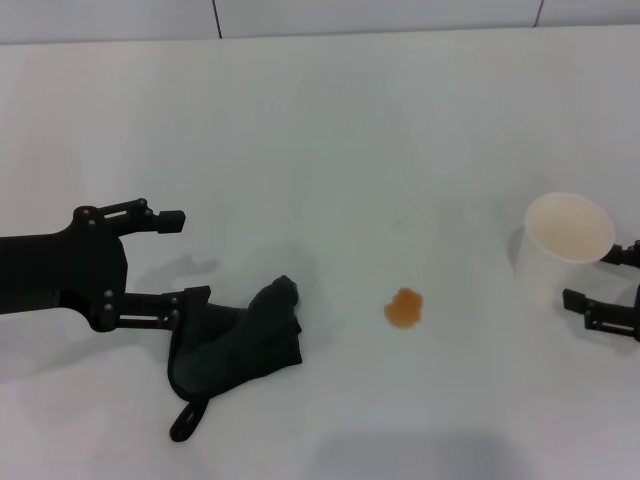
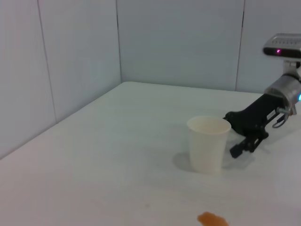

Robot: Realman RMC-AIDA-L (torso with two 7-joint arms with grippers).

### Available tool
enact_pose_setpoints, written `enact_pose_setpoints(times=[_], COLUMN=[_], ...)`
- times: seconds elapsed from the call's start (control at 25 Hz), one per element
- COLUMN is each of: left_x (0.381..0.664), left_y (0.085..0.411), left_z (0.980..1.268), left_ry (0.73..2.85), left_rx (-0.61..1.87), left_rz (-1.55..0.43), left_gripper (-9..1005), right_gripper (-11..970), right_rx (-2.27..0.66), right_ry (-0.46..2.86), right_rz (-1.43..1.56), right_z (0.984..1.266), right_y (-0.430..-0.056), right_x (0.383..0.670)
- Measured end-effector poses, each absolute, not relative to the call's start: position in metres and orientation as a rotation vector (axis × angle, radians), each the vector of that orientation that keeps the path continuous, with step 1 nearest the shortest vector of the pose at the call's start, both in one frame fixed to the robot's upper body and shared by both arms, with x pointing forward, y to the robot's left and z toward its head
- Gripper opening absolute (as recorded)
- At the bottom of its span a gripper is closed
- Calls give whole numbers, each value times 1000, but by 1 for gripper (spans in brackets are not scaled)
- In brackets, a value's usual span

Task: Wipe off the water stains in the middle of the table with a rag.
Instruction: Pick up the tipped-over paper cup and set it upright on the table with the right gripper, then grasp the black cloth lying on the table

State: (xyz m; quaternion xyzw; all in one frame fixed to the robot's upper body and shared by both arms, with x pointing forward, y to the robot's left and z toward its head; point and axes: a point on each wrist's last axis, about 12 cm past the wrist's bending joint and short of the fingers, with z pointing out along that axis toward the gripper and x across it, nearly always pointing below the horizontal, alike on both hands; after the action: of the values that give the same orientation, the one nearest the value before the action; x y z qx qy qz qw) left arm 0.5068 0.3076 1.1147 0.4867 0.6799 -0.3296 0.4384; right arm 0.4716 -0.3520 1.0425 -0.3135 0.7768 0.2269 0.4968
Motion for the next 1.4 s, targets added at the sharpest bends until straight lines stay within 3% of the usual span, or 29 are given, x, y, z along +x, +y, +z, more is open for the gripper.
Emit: enact_pose_setpoints(times=[0.64, 0.92, 1.4], left_x=[506, 505, 508], left_y=[311, 311, 309], left_z=[1115, 1115, 1116], left_ry=[1687, 1686, 1680], left_rx=[1191, 1191, 1198], left_rz=[-811, -812, -811], left_gripper=[860, 859, 858], right_gripper=[862, 862, 856], right_rx=[-746, -749, -980], right_ry=[1808, 1693, 1530], right_rz=[519, 531, 700], right_z=[1067, 1092, 1119], right_y=[-374, -380, -328], right_x=[450, 441, 470])
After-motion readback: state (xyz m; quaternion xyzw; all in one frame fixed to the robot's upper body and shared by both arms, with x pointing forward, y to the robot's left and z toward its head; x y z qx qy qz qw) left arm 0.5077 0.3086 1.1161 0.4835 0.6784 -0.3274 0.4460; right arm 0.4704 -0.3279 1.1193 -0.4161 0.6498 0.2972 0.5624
